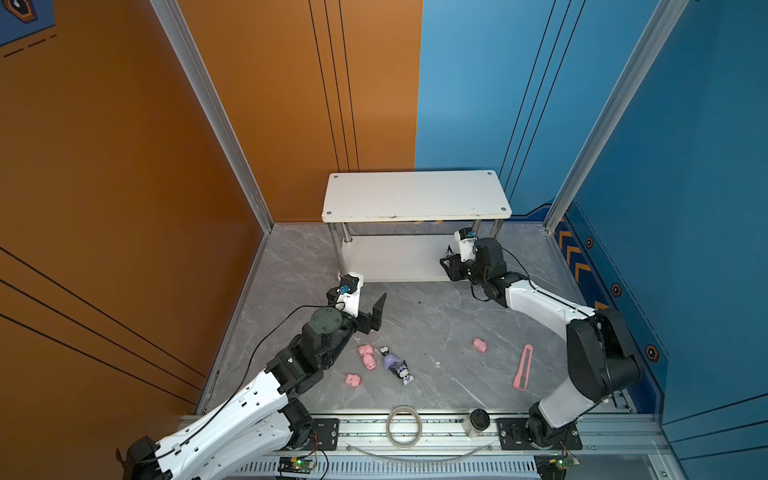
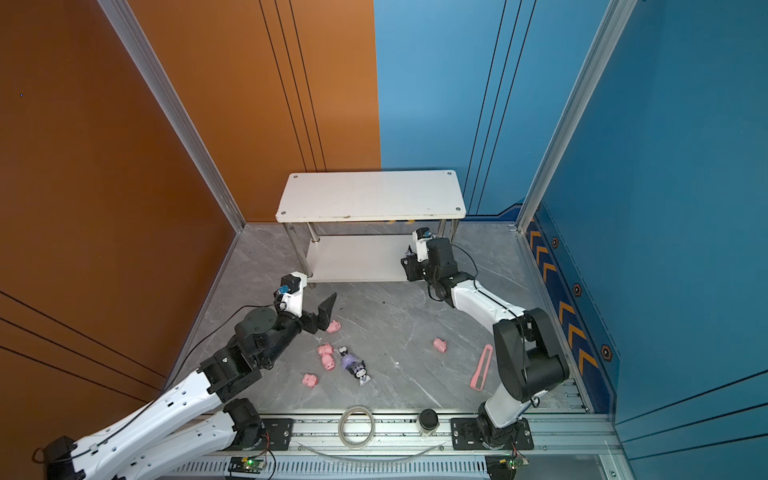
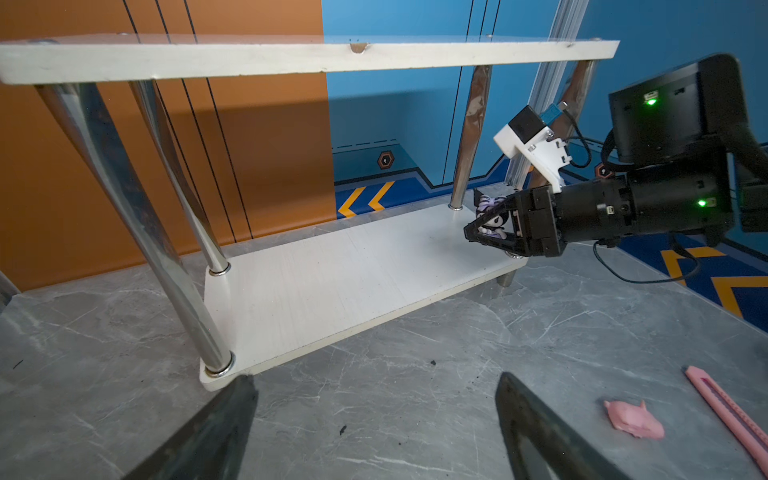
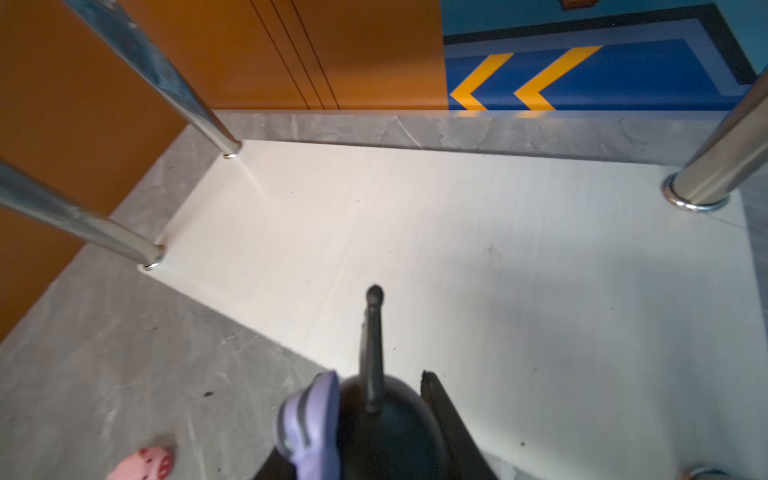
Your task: Place and organize the plastic toys onto the shelf
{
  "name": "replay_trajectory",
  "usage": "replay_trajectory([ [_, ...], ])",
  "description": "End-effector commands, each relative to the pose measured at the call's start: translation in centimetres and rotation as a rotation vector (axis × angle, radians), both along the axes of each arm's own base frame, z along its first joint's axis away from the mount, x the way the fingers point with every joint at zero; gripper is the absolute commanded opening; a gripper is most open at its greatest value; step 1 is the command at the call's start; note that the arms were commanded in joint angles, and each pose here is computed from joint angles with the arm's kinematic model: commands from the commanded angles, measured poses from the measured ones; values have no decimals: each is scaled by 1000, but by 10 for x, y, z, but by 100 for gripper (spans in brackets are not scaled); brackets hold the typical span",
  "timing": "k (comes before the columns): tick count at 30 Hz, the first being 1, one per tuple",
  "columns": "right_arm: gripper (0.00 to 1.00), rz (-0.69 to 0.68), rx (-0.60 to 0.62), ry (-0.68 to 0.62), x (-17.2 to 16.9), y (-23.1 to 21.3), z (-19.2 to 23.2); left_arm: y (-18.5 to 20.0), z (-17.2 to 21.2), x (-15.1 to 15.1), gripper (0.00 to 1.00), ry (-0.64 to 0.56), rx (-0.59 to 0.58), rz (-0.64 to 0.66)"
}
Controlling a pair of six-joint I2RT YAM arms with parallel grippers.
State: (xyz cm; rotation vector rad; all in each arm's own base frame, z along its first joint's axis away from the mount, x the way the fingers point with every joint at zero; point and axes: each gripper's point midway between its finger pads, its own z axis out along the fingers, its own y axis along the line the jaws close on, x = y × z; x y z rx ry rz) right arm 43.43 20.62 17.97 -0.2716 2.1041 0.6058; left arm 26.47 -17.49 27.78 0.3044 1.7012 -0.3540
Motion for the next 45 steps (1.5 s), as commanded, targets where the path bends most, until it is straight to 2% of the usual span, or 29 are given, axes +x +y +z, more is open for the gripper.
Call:
replay_trajectory([
  [1, 10, 116, 164, 93, -46, 19, 4, -13, 1, -10, 92, 22, -59, -113],
  [5, 10, 189, 251, 117, -79, 31, 17, -22, -5, -14, 92, 57, -72, -166],
  [8, 10, 245, 246, 171, -103, 38, 15, -20, -8, -14, 92, 69, -78, -160],
  [11, 10, 261, 127, 221, -129, 43, -8, -18, -8, -15, 92, 67, -93, -155],
  [13, 11, 281, -14, 249, -150, 46, -31, -17, -9, -15, 92, 65, -100, -150],
  [15, 11, 310, -82, 269, -166, 52, -44, -17, -11, -14, 92, 72, -101, -152],
  [21, 11, 361, -61, 291, -178, 65, -49, -24, -19, -14, 90, 110, -100, -177],
  [23, 11, 347, -102, 307, -177, 60, -57, -24, -18, -14, 90, 108, -105, -175],
  [27, 17, 281, -258, 401, -175, 44, -90, -22, -18, -13, 90, 108, -106, -166],
  [30, 20, 286, -366, 476, -186, 45, -117, -21, -19, -12, 91, 108, -104, -159],
  [35, 24, 317, -435, 542, -198, 58, -143, -22, -19, -11, 91, 108, -102, -155],
  [38, 33, 316, -454, 567, -198, 59, -149, -21, -19, -10, 91, 108, -100, -152],
  [40, 45, 312, -477, 571, -196, 58, -150, -21, -19, -9, 91, 107, -99, -151],
  [45, 65, 294, -534, 554, -185, 57, -145, -20, -20, -9, 91, 106, -96, -148],
])
